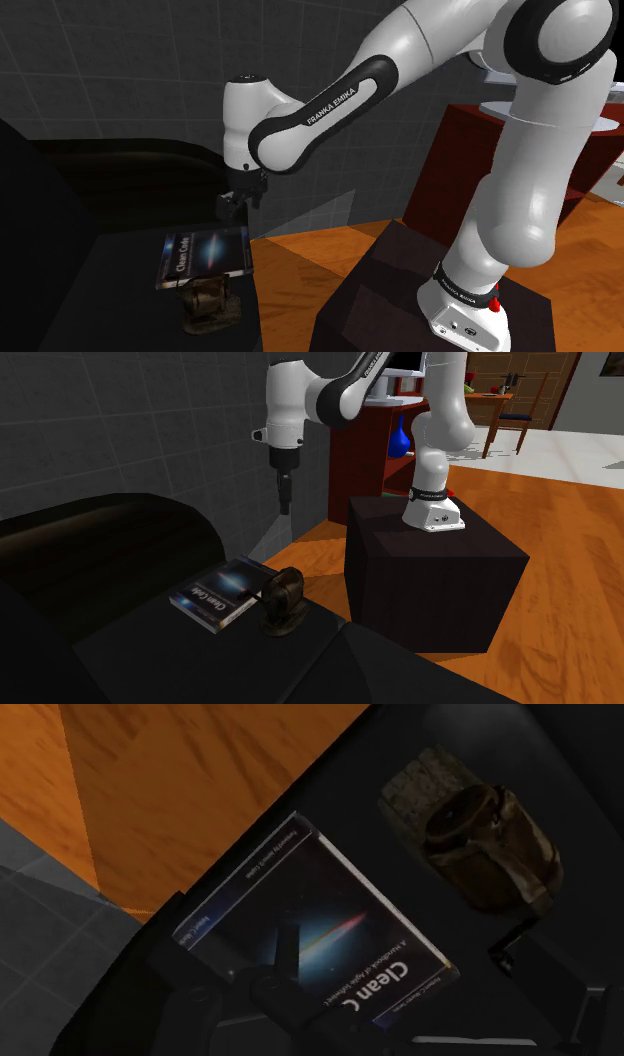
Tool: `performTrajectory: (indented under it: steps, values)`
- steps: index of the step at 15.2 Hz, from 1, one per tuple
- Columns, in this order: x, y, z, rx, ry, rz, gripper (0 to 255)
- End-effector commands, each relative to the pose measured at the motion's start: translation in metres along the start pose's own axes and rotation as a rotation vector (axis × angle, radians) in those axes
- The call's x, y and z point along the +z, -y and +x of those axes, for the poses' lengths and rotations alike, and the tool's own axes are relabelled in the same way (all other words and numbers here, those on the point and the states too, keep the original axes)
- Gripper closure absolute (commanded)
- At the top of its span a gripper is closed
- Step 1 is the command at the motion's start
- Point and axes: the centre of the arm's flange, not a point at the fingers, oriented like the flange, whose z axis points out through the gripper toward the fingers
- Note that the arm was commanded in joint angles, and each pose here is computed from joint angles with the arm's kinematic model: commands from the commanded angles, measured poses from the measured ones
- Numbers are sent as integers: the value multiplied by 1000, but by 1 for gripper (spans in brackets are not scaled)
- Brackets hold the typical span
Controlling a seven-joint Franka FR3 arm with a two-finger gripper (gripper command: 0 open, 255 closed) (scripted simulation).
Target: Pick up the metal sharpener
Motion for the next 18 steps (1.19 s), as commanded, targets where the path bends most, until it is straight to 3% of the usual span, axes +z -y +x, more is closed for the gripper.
performTrajectory:
  steps: [1, 15, 18]
  values:
    - [19, 19, 11, 1, 2, 4, 0]
    - [140, 132, 90, 2, 15, 29, 0]
    - [155, 137, 93, 2, 15, 30, 0]
